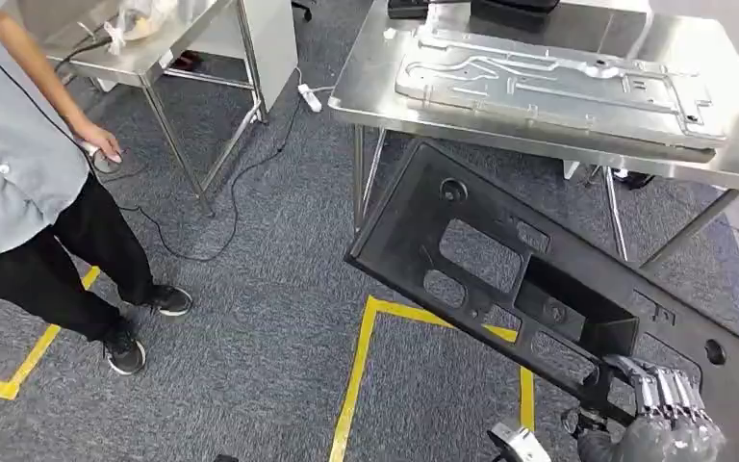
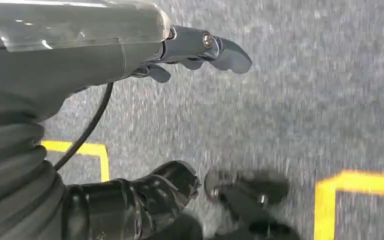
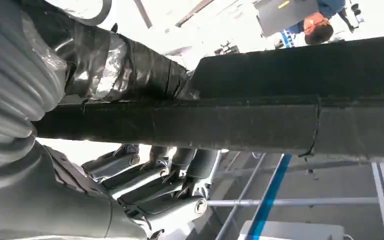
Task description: Take the parts from the cabinet and place them on the table.
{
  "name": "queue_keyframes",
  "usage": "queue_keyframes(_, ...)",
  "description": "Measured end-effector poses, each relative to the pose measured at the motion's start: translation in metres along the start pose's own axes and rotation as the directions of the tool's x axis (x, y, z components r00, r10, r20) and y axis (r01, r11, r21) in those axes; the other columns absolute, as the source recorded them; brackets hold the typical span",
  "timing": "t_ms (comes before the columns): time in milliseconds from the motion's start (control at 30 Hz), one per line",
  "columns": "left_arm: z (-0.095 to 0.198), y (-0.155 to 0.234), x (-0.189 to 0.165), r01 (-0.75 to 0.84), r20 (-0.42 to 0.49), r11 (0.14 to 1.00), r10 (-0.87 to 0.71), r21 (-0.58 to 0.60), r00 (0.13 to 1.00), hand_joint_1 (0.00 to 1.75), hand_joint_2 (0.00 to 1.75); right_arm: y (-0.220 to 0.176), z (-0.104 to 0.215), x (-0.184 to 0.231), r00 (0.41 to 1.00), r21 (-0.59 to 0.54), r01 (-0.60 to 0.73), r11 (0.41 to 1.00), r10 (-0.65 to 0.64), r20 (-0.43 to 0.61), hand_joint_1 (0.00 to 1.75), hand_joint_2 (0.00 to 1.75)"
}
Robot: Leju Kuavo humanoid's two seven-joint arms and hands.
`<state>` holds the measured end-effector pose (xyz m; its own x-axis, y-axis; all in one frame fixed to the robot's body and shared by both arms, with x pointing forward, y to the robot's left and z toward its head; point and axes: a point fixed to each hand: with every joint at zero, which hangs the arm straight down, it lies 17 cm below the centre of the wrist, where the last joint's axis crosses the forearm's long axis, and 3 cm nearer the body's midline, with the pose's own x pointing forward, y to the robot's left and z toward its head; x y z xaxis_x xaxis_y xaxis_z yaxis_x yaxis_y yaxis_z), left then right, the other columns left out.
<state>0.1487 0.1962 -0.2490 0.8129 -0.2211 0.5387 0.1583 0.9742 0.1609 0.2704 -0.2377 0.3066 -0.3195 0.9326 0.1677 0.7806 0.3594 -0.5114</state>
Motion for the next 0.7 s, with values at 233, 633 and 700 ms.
queue_keyframes(233, 0.0016, -0.0046, 0.0000, -0.005, 0.010, 1.000, 0.005, -0.021, 1.000, 0.00, 1.75, 0.0063, 0.0039, -0.0001, 1.000, 0.019, 0.004, 1.000, -0.004, 0.000, 1.75, 1.75)
queue_keyframes(633, 0.0026, -0.0076, 0.0004, -0.005, 0.018, 0.999, 0.006, -0.040, 1.000, 0.00, 1.75, 0.0095, 0.0050, -0.0025, 1.000, 0.016, 0.022, 1.000, -0.022, -0.017, 1.75, 1.75)
queue_keyframes(700, 0.0026, -0.0073, 0.0001, -0.004, 0.017, 0.999, 0.005, -0.039, 1.000, 0.00, 1.75, 0.0088, 0.0049, -0.0033, 0.999, 0.012, 0.026, 1.000, -0.026, -0.023, 1.75, 1.75)
